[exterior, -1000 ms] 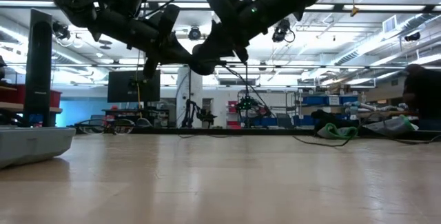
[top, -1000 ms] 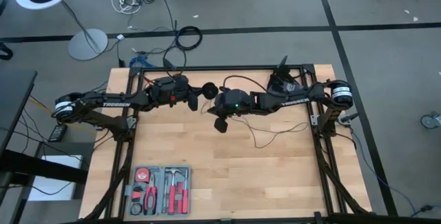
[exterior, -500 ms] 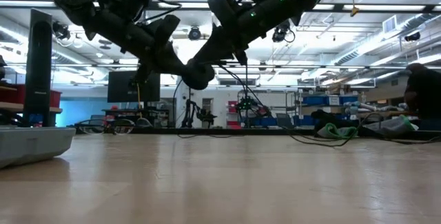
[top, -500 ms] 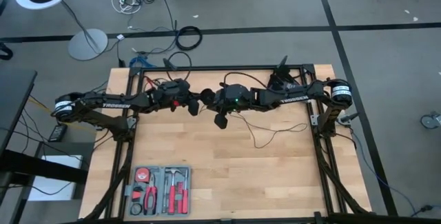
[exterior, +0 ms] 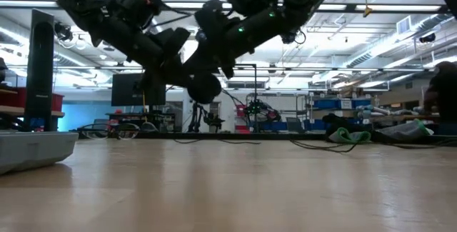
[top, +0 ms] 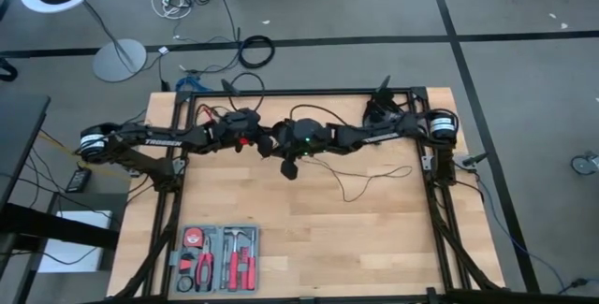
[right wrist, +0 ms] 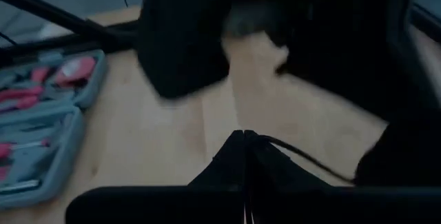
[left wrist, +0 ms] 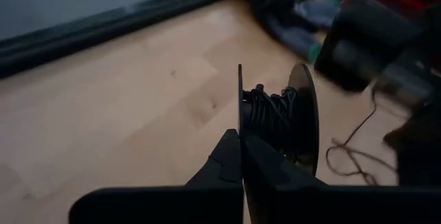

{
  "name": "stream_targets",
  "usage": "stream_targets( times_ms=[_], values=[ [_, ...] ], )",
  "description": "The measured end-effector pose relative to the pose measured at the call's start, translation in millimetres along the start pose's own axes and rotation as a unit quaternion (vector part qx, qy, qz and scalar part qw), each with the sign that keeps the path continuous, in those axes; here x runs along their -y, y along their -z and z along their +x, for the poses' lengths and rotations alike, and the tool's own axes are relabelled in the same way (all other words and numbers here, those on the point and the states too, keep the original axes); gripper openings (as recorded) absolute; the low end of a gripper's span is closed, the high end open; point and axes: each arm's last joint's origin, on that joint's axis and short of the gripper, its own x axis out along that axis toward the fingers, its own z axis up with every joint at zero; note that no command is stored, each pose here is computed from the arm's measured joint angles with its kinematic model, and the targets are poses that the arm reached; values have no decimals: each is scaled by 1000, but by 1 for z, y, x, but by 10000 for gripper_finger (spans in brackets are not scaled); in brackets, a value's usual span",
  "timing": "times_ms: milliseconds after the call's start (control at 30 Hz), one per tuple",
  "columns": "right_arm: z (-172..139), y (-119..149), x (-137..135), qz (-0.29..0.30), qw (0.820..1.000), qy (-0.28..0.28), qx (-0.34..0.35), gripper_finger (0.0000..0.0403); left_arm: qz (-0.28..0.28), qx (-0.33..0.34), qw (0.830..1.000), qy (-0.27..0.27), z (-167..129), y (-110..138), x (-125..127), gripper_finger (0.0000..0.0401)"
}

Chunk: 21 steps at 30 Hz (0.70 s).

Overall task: Coil cords
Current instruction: Coil the black wire onto the black spool

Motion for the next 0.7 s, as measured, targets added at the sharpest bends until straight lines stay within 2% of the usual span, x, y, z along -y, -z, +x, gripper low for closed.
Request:
stream_targets(
  times_ms=[67,200,300,367,500,700],
  values=[
    [1,-9,0,-17,1000,7,-5,0,2,-15,1000,-5,3,4,-1,0],
    [-4,-21,7,-48,996,55,-42,0,8,-32,999,-11,4,8,-3,0],
    [-10,-29,14,-58,995,68,-37,0,16,-31,999,-8,4,7,-3,0],
    [-14,-32,20,-56,994,90,-39,0,17,-34,999,-5,4,8,-2,0],
    [-24,-28,31,-51,983,156,-87,0,21,-45,999,-5,4,10,-3,0],
    [-37,-22,35,-26,968,205,-141,0,26,-41,999,0,4,7,-5,0]
  ],
)
